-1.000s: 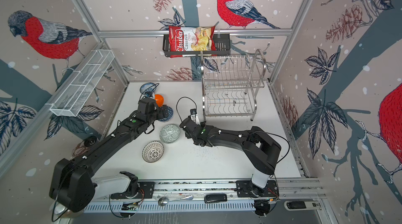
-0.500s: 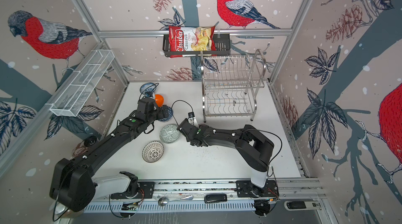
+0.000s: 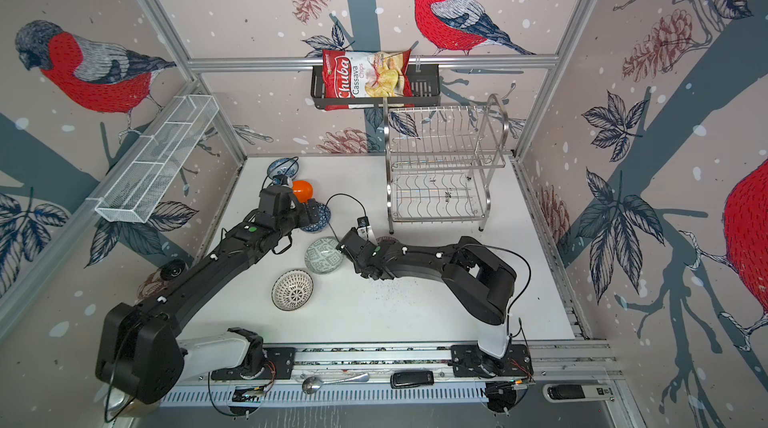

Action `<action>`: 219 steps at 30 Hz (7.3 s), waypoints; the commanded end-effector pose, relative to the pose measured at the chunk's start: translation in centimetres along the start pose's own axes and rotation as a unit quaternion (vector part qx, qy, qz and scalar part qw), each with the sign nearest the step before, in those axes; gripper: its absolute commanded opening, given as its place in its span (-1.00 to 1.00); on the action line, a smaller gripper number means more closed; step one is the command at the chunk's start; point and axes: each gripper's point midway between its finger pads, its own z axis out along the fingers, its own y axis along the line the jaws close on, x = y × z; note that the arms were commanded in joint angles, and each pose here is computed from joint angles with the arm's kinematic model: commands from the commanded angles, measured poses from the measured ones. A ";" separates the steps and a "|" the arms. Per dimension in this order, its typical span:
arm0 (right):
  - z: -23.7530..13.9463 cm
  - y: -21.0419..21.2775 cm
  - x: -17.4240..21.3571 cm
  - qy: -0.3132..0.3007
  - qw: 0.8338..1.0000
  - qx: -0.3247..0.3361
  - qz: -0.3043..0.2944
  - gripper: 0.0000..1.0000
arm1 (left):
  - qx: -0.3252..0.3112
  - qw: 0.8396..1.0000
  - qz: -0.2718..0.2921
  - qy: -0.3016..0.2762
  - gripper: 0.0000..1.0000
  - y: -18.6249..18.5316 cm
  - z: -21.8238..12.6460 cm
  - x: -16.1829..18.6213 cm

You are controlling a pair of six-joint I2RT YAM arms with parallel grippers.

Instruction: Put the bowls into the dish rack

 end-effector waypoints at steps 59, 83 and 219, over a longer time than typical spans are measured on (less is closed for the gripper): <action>-14.2 -18.2 -12.1 -0.339 0.903 -0.234 0.118 -0.97 | 0.417 0.908 0.034 0.003 0.95 -16.4 -4.1 -1.2; -10.8 -19.1 -12.6 -0.343 0.874 -0.312 0.147 -0.99 | 0.399 0.917 0.021 0.023 0.95 -15.7 -1.9 0.6; 4.6 -19.3 -21.3 -0.292 0.769 -0.506 0.259 -0.85 | 0.380 0.924 0.009 0.046 0.95 -15.2 0.0 1.2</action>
